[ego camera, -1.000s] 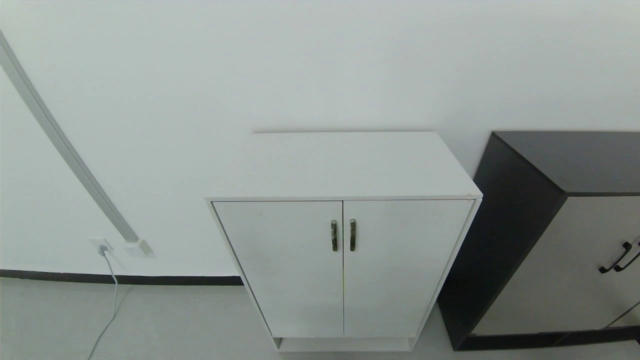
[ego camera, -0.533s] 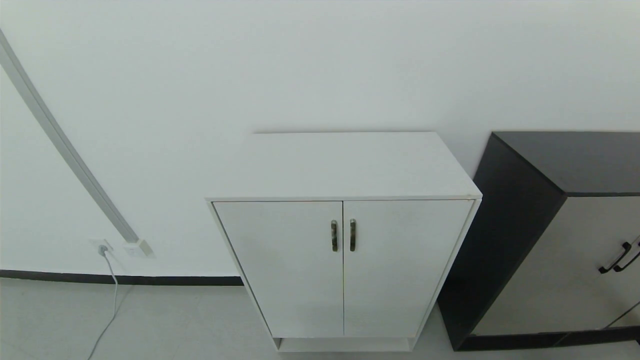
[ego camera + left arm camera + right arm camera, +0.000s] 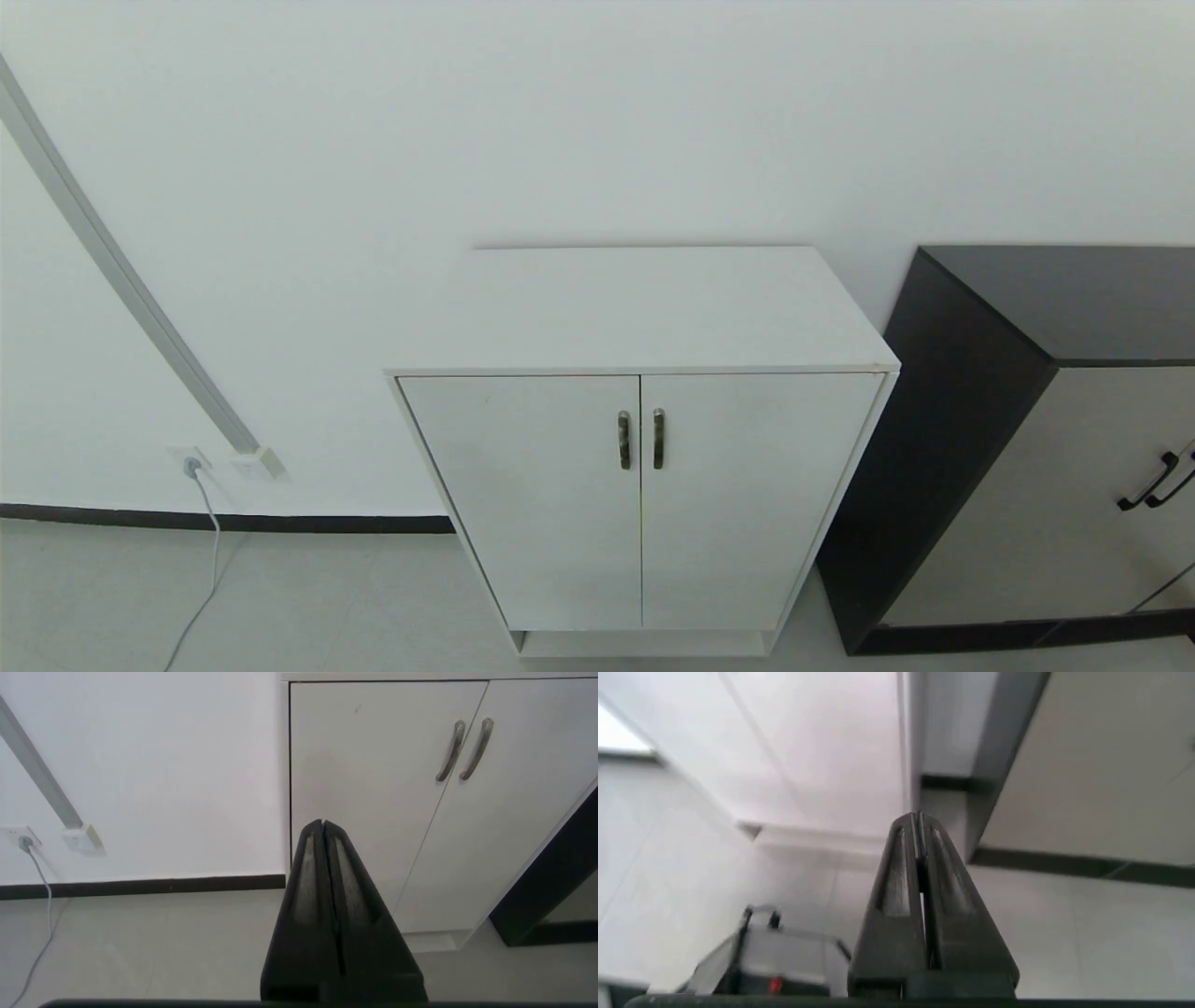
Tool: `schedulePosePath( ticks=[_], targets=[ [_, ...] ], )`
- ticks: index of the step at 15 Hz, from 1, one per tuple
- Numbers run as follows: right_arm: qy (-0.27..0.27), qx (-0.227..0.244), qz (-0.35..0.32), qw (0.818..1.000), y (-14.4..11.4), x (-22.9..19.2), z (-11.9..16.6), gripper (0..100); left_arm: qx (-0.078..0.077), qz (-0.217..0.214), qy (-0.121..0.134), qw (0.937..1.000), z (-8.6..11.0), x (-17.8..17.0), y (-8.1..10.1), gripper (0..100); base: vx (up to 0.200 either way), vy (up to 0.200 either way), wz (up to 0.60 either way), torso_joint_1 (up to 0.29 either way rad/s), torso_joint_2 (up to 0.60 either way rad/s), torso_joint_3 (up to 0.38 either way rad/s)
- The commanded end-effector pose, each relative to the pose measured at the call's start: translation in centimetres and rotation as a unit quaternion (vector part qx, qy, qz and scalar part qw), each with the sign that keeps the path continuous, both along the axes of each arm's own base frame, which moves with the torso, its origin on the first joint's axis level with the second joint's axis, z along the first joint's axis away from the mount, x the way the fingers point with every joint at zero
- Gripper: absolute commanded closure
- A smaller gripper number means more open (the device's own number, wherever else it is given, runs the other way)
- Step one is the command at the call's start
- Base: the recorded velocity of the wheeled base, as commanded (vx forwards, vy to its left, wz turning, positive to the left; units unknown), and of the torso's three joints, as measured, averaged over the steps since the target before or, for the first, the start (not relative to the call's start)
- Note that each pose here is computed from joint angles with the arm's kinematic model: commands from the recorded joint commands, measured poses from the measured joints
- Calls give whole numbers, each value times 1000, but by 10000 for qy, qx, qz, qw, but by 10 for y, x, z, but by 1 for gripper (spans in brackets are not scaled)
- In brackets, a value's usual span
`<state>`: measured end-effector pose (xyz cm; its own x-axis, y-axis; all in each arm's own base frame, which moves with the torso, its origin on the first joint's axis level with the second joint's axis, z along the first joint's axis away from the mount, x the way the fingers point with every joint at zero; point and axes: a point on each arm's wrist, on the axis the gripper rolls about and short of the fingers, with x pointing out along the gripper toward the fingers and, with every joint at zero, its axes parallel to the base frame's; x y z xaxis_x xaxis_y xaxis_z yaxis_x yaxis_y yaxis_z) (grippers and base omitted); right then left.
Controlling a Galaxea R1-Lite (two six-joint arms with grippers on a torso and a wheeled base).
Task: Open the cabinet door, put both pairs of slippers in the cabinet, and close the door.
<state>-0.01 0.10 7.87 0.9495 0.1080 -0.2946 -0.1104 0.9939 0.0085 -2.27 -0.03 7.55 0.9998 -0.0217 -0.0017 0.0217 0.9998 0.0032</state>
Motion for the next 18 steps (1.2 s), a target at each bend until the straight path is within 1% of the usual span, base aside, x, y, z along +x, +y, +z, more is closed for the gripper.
schedulePosePath(
  ticks=[1,6,18],
  targets=[
    [-675,23,-270,9973,0,-11,-1,100,-1,1,-1,10000,0,0,0,100,0,0,0,0,0,0],
    [-1445,53,-307,9890,0,-22,-3,100,-1,1,-1,10000,0,0,0,100,0,0,0,0,0,0],
    [-1476,131,-311,9885,0,-23,-3,100,7,1,-1,10000,0,0,0,100,0,0,0,0,0,0]
  ],
)
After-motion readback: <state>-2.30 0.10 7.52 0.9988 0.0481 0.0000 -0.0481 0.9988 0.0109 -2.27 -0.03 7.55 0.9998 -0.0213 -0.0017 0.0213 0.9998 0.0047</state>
